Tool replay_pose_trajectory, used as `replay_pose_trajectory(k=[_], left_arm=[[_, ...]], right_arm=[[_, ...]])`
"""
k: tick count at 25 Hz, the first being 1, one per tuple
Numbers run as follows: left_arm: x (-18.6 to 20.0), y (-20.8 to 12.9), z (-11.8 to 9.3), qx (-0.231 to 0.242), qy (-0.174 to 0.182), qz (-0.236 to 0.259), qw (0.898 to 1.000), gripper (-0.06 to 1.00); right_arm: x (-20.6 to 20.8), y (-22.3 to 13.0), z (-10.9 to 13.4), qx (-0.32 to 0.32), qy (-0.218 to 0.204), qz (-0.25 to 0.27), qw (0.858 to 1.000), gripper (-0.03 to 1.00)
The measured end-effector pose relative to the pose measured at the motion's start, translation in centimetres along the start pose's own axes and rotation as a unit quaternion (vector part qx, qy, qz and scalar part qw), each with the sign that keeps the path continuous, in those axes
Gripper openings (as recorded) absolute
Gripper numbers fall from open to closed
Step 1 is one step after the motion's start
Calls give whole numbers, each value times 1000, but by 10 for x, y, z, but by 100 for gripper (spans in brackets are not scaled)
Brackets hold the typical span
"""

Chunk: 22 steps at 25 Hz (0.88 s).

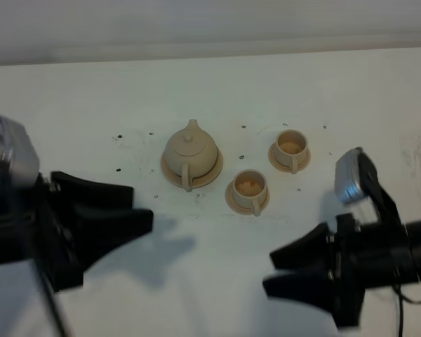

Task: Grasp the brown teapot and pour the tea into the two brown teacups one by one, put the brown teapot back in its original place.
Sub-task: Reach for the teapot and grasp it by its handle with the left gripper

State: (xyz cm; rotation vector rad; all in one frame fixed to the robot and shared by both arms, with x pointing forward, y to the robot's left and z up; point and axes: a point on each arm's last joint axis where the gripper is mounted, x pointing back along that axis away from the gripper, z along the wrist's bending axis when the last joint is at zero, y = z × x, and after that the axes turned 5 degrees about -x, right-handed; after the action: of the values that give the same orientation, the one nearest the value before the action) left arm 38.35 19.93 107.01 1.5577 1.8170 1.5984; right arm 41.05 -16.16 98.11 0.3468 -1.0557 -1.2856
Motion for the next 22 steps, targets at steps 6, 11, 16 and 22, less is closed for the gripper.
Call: replay_pose_trajectory(k=[6,11,16,22], left_arm=[[11,11,11,37,99,64,992,48],[6,14,30,75,155,113,979,48],[-18,20,57,107,162,158,968,48],[-50,34,92,119,169,181,962,48]], right_arm=[[8,28,-16,-81,-103,52,990,48],[23,51,-24,-110,-201,113,967,45],[51,60,-23,-145,-322,144,924,43],[85,55,8,-153,-383,153,898,43]])
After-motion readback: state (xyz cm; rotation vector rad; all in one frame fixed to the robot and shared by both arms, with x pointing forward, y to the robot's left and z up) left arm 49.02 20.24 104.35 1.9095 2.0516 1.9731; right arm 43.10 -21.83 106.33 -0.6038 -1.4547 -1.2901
